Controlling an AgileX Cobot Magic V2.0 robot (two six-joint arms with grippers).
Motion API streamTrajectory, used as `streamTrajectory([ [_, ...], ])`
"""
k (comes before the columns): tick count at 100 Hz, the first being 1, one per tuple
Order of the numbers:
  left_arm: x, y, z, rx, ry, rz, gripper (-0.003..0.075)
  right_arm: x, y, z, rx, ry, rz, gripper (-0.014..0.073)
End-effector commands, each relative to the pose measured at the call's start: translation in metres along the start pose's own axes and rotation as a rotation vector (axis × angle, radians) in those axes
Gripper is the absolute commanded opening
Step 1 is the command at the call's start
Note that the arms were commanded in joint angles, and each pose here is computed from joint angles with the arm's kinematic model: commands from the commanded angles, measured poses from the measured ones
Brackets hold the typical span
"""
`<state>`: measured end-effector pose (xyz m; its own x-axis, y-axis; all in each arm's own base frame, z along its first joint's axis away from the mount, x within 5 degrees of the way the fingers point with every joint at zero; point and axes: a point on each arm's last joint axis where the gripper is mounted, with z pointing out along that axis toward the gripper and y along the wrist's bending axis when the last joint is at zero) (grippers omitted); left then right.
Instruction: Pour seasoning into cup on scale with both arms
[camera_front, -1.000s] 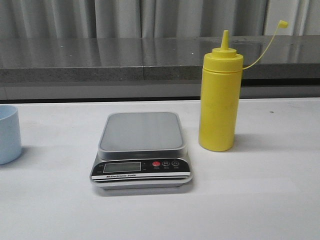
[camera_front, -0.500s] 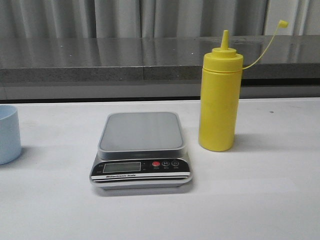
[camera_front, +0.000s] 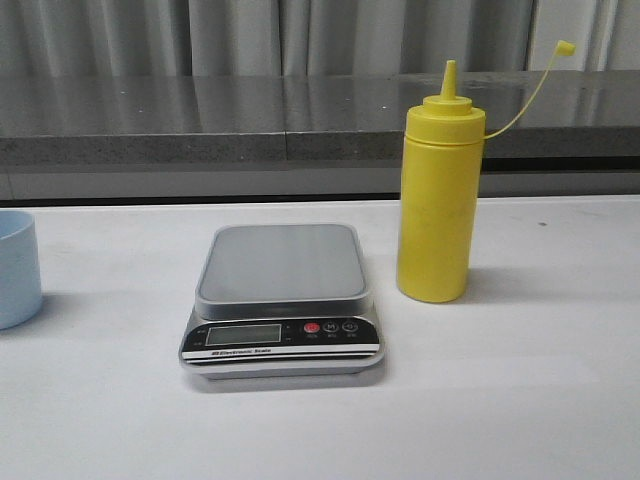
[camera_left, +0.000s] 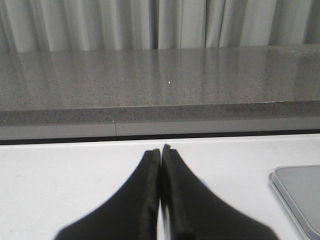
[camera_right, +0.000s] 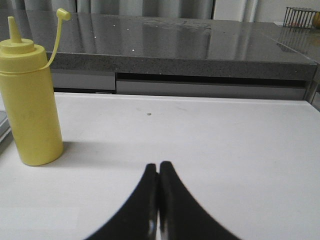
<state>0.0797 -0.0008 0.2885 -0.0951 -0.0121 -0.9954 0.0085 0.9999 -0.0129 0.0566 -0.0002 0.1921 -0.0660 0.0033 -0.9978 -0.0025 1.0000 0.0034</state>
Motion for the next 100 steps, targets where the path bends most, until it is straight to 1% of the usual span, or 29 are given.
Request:
streamTrajectory([
  [1, -0.033, 0.000, 0.013, 0.001, -0.046, -0.034, -0.0020, -0.016, 0.000, -0.003, 0.001, -0.123, -0.012, -0.0066],
  [17, -0.061, -0.001, 0.044, 0.004, 0.012, -0.059, -0.0020, -0.016, 0.000, -0.003, 0.001, -0.123, -0.012, -0.0066],
  [29, -0.072, -0.001, 0.069, 0.002, 0.064, -0.060, -0.0020, -0.016, 0.000, -0.003, 0.001, -0.123, -0.012, -0.0066],
  [40, -0.075, -0.001, 0.094, 0.003, 0.182, -0.060, -0.0020, -0.016, 0.000, -0.003, 0.001, -0.123, -0.012, -0.0066],
  [41, -0.074, -0.001, 0.097, 0.004, 0.217, -0.060, -0.0020, -0.016, 0.000, -0.003, 0.001, -0.123, -0.012, -0.0066],
  [51, -0.070, -0.002, 0.118, 0.007, 0.384, -0.060, -0.0020, -0.016, 0.000, -0.003, 0.001, -0.123, -0.012, -0.0066],
  [65, -0.064, -0.002, 0.147, 0.010, 0.560, -0.061, -0.0020, -0.016, 0.000, -0.003, 0.001, -0.123, -0.012, -0.0066],
  [72, -0.061, -0.002, 0.160, 0.009, 0.604, -0.059, -0.0020, -0.016, 0.000, -0.003, 0.001, -0.123, -0.012, -0.0066],
  [84, -0.056, -0.002, 0.176, 0.008, 0.642, -0.060, -0.0020, -0.016, 0.000, -0.003, 0.001, -0.123, -0.012, -0.0066],
  [100, -0.049, -0.002, 0.187, 0.007, 0.677, -0.062, -0.0017, -0.016, 0.000, -0.003, 0.001, -0.123, -0.012, -0.0066],
])
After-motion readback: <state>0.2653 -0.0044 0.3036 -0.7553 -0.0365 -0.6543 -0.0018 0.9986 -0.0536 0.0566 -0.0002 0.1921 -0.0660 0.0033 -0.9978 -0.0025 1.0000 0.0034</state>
